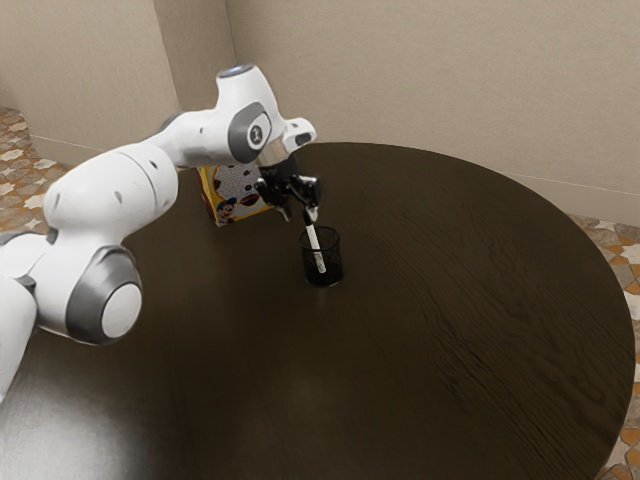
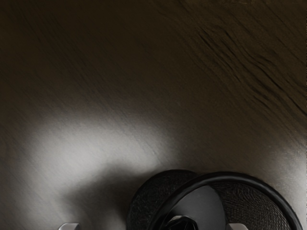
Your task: Take the marker out of the pen holder and place it to the left of the pen holder.
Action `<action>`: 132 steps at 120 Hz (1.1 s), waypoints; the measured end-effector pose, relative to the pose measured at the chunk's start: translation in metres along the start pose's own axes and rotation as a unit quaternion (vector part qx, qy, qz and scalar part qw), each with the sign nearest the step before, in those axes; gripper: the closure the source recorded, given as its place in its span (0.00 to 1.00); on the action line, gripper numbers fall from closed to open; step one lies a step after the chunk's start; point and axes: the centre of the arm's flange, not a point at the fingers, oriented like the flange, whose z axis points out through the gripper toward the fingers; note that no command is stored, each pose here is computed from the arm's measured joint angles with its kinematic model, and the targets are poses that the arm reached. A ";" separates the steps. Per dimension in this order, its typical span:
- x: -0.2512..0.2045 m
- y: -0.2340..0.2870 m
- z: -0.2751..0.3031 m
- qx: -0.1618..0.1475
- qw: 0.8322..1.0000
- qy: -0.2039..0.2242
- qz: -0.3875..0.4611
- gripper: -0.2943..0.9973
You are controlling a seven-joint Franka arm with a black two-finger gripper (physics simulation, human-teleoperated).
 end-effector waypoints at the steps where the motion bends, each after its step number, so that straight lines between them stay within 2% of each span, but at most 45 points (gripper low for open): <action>1: 0.000 0.000 0.001 0.000 1.000 0.001 0.000 0.48; 20: 0.005 0.002 0.007 -0.005 1.000 0.022 0.000 0.49; 35: 0.007 -0.001 0.005 -0.007 0.999 0.032 -0.003 0.58; 83: 0.001 0.009 0.010 -0.012 1.000 0.006 0.002 0.74; 112: 0.000 0.020 0.010 -0.012 1.000 0.001 0.008 0.80; 132: 0.001 0.030 -0.029 -0.010 1.000 0.015 0.013 0.82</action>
